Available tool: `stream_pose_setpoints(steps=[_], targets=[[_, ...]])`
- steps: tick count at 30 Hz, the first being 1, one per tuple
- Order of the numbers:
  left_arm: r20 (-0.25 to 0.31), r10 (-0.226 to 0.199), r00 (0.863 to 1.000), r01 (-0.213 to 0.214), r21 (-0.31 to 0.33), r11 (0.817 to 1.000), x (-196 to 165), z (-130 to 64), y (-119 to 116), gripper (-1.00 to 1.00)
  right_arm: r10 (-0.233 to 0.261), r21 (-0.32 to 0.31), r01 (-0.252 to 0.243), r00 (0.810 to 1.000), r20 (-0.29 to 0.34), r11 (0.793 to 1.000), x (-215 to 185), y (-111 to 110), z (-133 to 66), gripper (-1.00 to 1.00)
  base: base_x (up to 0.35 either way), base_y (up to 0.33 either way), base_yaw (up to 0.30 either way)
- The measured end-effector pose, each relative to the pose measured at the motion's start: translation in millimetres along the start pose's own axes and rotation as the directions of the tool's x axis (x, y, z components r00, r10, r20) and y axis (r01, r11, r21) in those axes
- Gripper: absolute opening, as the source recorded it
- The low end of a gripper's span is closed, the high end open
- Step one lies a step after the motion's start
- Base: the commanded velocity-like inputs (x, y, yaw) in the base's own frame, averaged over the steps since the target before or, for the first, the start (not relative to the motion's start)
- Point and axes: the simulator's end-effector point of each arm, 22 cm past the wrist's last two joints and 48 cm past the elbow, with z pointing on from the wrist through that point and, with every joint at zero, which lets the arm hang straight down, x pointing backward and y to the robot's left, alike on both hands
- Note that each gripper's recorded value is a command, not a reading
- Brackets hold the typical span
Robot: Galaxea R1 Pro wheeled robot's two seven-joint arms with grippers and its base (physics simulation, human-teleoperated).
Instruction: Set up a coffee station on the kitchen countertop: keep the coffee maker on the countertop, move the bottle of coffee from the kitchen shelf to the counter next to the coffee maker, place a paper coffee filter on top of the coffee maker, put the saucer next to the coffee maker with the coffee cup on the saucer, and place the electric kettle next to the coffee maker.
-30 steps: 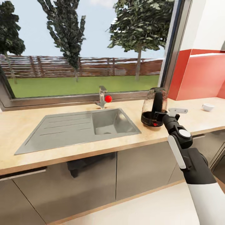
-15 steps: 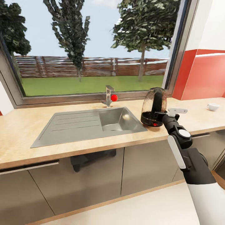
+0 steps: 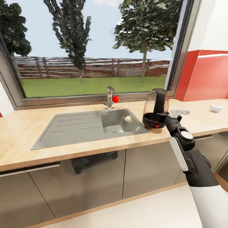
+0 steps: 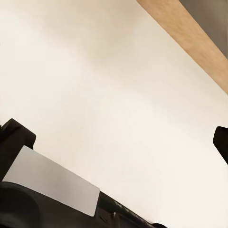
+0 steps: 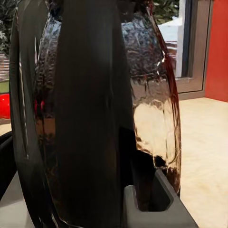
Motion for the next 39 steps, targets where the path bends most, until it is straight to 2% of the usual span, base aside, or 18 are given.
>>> stream_pose_setpoints(steps=[13,21,25,32,39], targets=[[0.000,-0.001,1.000,0.001,0.001,1.000,0.5,0.1,-0.5,1.00,0.001,-0.002,-0.001,1.000,0.007,1.000,-3.0,0.5,-0.7,-1.00,-0.003,0.000,0.000],[-0.001,-0.001,1.000,0.001,0.000,1.000,0.7,0.3,-0.6,1.00,0.004,-0.005,-0.004,1.000,0.013,1.000,-5.7,1.4,-1.2,-1.00,-0.179,0.091,0.000],[-0.001,-0.001,1.000,0.001,0.001,1.000,0.7,0.2,-0.6,1.00,0.025,-0.018,-0.025,1.000,0.018,1.000,-8.0,11.3,-2.8,-1.00,-0.060,0.035,0.037],[0.000,0.000,1.000,0.000,0.000,1.000,0.3,0.0,-0.2,1.00,0.036,-0.042,-0.035,0.999,0.013,0.998,-6.3,26.7,-4.3,-1.00,-0.008,0.005,0.222],[0.000,-0.001,1.000,0.001,0.001,1.000,0.5,0.1,-0.4,1.00,0.029,-0.047,-0.029,0.999,0.013,0.998,-5.9,30.0,-4.8,-1.00,0.000,0.000,0.269]])
